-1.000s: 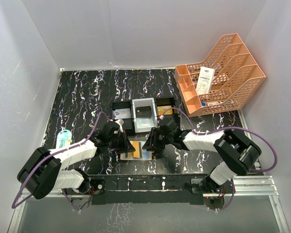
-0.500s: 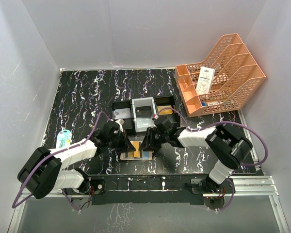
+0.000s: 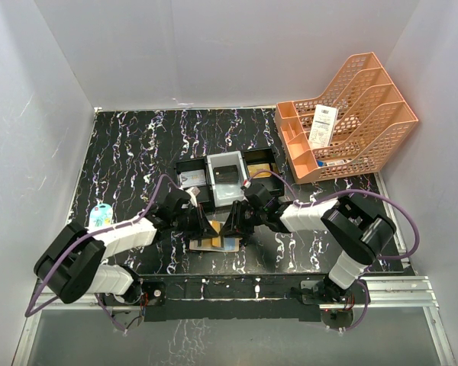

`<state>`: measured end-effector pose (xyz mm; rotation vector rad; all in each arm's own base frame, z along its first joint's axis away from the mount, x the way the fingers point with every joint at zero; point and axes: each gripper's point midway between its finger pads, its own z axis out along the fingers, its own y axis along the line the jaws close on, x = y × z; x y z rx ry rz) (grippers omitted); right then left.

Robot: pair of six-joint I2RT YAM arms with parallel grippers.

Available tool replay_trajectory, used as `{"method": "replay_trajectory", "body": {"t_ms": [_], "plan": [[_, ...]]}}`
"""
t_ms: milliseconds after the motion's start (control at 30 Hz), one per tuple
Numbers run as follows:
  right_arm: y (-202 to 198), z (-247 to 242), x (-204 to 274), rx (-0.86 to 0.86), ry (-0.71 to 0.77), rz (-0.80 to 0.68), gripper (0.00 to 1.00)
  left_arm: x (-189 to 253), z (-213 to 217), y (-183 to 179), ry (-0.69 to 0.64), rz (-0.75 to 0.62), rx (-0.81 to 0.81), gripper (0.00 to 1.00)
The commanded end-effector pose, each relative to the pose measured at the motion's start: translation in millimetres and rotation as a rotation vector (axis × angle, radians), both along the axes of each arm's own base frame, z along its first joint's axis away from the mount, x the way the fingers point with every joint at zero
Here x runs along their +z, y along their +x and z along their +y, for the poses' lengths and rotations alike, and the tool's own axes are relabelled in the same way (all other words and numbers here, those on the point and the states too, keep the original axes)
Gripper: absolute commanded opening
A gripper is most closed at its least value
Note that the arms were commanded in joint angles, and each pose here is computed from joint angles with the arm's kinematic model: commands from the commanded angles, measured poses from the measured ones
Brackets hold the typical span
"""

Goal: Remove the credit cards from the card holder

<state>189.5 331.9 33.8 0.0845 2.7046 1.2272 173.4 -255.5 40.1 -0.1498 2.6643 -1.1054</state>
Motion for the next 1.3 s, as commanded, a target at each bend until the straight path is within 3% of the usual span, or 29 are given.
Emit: {"method": "replay_trajectory", "body": {"t_ms": [0,267,633,900,1267], "plan": [[-2.4,-14.6,-15.3,-0.035,-0.076,-0.004,0.27,7.1,5.2,-2.3,0.007,-0.02,0.009,0.0],[8.1,-2.2,26.0,0.0,0.001,-0.104,0.31,19.9,26.2,1.7,0.086,-0.093,0.062,0.0],[62.4,-2.0,113.7,-0.063,-0.068,-0.4,0.57,43.0,51.0,12.1,0.191,-0.179,0.137,0.0],[100.8,28.2,97.9,-0.035,-0.164,-0.379,0.73,56.0,67.9,11.6,0.216,-0.225,0.2,0.0],[121.7,52.6,73.9,0.032,-0.217,-0.358,0.75,69.9,75.5,6.2,0.201,-0.261,0.212,0.0]]}}
